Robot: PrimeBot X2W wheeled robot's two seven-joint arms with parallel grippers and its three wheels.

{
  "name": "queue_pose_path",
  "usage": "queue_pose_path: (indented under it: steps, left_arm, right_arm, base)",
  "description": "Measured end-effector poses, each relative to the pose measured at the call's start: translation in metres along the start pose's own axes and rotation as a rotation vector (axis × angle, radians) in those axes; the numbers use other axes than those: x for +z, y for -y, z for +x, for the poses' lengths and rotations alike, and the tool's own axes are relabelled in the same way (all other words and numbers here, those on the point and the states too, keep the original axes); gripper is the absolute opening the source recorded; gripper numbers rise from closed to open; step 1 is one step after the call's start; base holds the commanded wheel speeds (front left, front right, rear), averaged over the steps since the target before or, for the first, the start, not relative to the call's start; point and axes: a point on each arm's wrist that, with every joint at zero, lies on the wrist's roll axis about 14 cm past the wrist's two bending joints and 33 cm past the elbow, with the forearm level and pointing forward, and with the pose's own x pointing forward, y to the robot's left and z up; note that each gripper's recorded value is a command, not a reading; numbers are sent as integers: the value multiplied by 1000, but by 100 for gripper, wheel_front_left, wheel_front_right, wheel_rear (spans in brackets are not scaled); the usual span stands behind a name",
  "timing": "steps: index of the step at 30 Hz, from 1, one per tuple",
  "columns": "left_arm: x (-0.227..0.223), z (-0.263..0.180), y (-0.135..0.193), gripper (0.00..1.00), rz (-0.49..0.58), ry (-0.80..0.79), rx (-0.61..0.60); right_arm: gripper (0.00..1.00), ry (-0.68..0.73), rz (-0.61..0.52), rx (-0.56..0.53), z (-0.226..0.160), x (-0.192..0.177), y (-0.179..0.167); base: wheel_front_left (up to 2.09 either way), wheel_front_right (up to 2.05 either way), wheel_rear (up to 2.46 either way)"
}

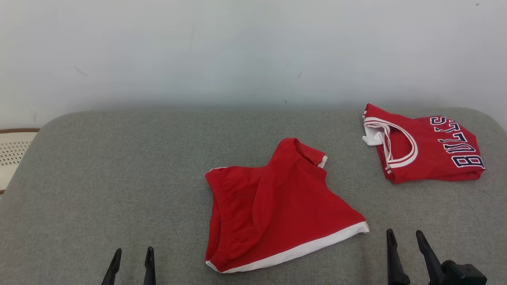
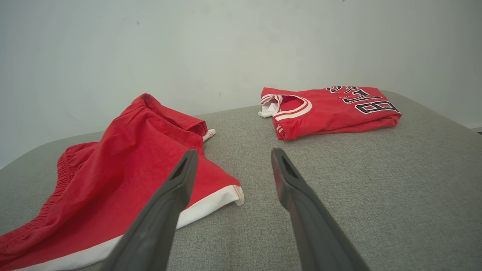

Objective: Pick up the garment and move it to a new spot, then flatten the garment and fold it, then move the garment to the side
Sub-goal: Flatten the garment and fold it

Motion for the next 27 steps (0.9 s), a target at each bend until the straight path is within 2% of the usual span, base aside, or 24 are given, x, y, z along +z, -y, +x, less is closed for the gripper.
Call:
queue_pose_path:
  steps: [13, 20, 27]
  left_arm:
    - [-4, -1, 4, 100, -18, -13, -17]
    - [-20, 5, 30, 100, -31, -68, -136]
    - [-48, 9, 70, 100, -28, -159, -300]
  right_arm:
    - [100, -12, 3, -13, 0, -4, 4]
    - [100, -65, 2, -29, 10, -18, 13]
    - [100, -149, -16, -41, 27, -40, 26]
  base:
    - [0, 0, 0]
    - [0, 0, 0]
    - [0, 0, 0]
